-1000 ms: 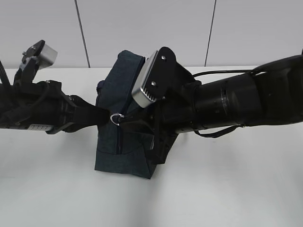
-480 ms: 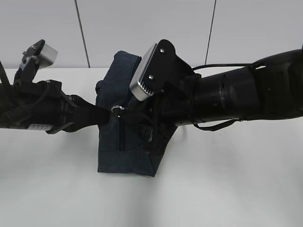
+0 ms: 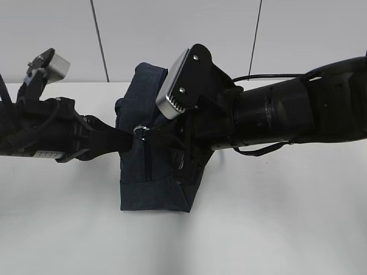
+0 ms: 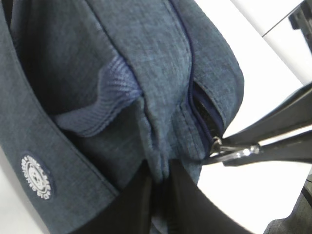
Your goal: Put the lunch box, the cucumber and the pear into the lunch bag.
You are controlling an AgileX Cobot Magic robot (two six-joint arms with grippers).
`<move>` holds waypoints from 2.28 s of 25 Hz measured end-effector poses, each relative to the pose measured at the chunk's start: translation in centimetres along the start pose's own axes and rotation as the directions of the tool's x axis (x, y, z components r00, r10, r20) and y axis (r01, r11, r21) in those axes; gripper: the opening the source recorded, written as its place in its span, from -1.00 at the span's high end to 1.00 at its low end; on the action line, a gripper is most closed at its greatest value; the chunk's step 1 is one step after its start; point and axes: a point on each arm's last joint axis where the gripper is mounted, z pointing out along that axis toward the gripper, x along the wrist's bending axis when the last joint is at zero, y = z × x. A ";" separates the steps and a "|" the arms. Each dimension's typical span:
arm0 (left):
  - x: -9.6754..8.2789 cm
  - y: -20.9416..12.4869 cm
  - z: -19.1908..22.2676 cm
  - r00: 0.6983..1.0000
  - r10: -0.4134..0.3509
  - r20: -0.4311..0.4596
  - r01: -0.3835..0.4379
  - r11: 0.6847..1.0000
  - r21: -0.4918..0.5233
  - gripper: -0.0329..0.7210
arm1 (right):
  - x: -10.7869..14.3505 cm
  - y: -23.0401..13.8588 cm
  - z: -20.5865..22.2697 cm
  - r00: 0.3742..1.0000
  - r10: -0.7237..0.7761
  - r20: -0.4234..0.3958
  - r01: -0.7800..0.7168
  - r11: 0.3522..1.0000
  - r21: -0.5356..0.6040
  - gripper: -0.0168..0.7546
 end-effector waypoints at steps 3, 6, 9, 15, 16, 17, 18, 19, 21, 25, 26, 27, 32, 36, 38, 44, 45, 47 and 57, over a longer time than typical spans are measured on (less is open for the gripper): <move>0.0 0.0 0.0 1.000 0.000 0.000 0.000 1.000 0.000 0.87 | 0.0 0.0 0.0 1.000 0.000 0.000 0.000 1.000 0.000 0.96; 0.0 0.0 0.0 1.000 0.001 0.000 -0.001 1.000 0.001 0.75 | 0.0 0.1 -0.1 1.000 -0.002 0.002 0.002 1.000 -0.003 0.96; 0.0 -0.1 0.0 1.000 0.011 -0.001 -0.011 1.000 0.008 0.52 | -0.2 0.5 -0.2 1.000 -0.004 0.012 0.004 1.000 -0.012 0.96; -0.1 -0.1 0.0 1.000 0.013 0.009 -0.013 1.000 0.011 0.11 | -0.3 0.5 -0.2 1.000 0.002 0.015 -0.001 1.000 -0.016 0.96; -0.1 -0.1 0.0 1.000 0.013 0.012 -0.013 1.000 0.012 0.09 | -0.3 0.5 -0.2 1.000 0.002 0.015 -0.001 1.000 -0.016 0.96; -0.1 -0.1 0.0 1.000 0.013 0.014 -0.014 1.000 0.012 0.09 | -0.3 0.6 -0.2 1.000 0.001 0.016 -0.001 1.000 -0.017 0.96; -0.1 -0.1 0.0 1.000 0.014 0.015 -0.014 1.000 0.013 0.08 | -0.3 0.6 -0.2 1.000 0.001 0.016 -0.001 1.000 -0.017 0.96; -0.1 -0.1 0.0 1.000 0.015 0.015 -0.015 1.000 0.014 0.08 | -0.2 0.6 -0.2 1.000 0.001 0.014 -0.001 1.000 -0.018 0.96; -0.1 -0.1 0.0 1.000 0.017 0.011 -0.017 1.000 0.015 0.13 | -0.2 0.6 -0.2 1.000 0.001 0.011 -0.001 1.000 -0.021 0.96; 0.0 -0.1 0.0 1.000 0.018 0.004 -0.018 1.000 0.014 0.37 | -0.2 1.0 -0.6 1.000 -0.005 0.017 0.006 0.999 -0.031 0.96; 0.0 -0.1 0.0 1.000 0.018 0.004 -0.018 1.000 0.014 0.43 | -0.2 1.1 -0.7 1.000 -0.009 0.019 0.009 0.999 -0.034 0.96; 0.0 -0.1 0.0 1.000 0.018 0.004 -0.018 1.000 0.014 0.51 | -0.2 1.2 -0.8 1.000 -0.011 0.021 0.011 0.999 -0.037 0.96; 0.0 -0.1 0.0 1.000 0.016 0.006 -0.016 1.000 0.013 0.78 | -0.3 1.6 -1.2 0.999 -0.020 0.027 0.021 0.999 -0.047 0.96; 0.1 -0.3 0.2 1.000 0.007 0.009 -0.007 1.000 0.022 0.86 | -0.1 1.7 -1.2 1.000 -0.022 0.015 0.022 0.998 -0.057 0.96; 0.3 -0.5 0.5 1.000 -0.003 0.017 0.003 0.999 0.033 0.86 | -0.1 1.7 -1.2 1.000 -0.027 0.010 0.028 0.998 -0.058 0.96; 0.4 -0.7 0.9 0.999 -0.017 0.039 0.015 0.998 0.053 0.87 | -0.1 1.7 -1.2 1.000 -0.029 0.006 0.029 0.998 -0.061 0.96; 0.4 -0.7 0.9 0.999 -0.016 0.039 0.014 0.998 0.054 0.88 | -0.1 1.7 -1.2 1.000 -0.027 0.005 0.027 0.998 -0.061 0.96; 0.4 -0.8 0.9 0.999 -0.011 0.039 0.009 0.998 0.058 0.88 | -0.1 1.8 -1.2 1.000 -0.028 0.008 0.028 0.998 -0.062 0.96; 0.4 -0.6 0.9 0.999 0.001 0.039 -0.004 0.998 0.059 0.88 | -1.1 2.8 -1.3 0.997 -0.049 0.061 0.053 0.997 -0.061 0.96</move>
